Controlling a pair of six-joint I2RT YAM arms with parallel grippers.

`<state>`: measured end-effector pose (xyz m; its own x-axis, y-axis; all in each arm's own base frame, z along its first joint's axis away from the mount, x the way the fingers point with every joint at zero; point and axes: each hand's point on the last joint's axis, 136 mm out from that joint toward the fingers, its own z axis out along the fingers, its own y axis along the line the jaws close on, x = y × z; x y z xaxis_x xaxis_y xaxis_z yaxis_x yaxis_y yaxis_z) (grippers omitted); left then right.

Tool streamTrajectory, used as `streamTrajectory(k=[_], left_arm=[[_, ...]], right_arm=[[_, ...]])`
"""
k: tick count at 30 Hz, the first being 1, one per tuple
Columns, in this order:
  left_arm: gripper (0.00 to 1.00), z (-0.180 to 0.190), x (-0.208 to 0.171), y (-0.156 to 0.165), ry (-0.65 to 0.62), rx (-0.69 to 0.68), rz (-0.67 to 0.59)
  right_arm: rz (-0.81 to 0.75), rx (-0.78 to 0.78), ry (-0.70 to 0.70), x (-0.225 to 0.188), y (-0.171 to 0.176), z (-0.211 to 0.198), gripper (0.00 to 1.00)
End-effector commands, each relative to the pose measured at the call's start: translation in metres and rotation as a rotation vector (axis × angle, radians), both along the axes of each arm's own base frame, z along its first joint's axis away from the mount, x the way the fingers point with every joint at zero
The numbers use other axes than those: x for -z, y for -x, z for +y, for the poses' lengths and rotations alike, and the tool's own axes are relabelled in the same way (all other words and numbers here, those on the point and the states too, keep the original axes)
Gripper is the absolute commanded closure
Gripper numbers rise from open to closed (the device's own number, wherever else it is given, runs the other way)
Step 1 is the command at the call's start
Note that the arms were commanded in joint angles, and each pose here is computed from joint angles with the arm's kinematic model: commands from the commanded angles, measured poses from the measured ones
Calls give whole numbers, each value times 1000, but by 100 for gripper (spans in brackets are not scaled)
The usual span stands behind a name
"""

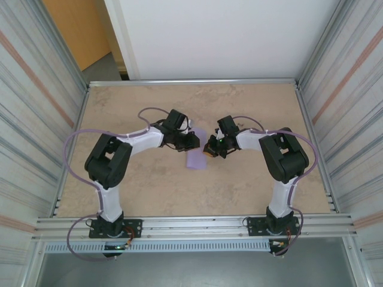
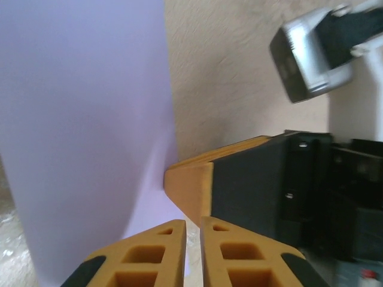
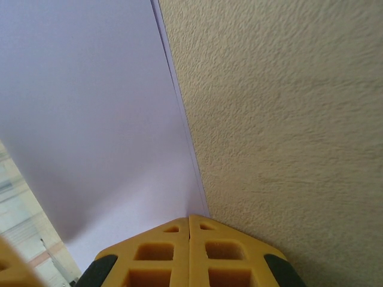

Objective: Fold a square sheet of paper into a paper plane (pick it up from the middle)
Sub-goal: Hold the square sheet of paper at the center of the table, then first fold the square sheet of paper in half at the center of the table.

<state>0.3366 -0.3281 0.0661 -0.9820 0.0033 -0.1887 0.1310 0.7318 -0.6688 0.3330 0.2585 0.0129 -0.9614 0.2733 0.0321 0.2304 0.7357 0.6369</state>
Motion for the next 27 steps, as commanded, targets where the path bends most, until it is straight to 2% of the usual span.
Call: streamTrajectory(k=[1,8,17,27], left_arm=[[85,-9,-1,2,23,43,35],[86,1,25,1,-56,43,74],[87,27,56,1,-79,29,130],[87,81,57,-4,-101,-41,141]], right_arm=[[171,6,194,55,37,-35,95],[185,-13,238,62,41,-41,95],[212,-39,324,75,50,-54,95],[242,-41,384,85,56,-67,96]])
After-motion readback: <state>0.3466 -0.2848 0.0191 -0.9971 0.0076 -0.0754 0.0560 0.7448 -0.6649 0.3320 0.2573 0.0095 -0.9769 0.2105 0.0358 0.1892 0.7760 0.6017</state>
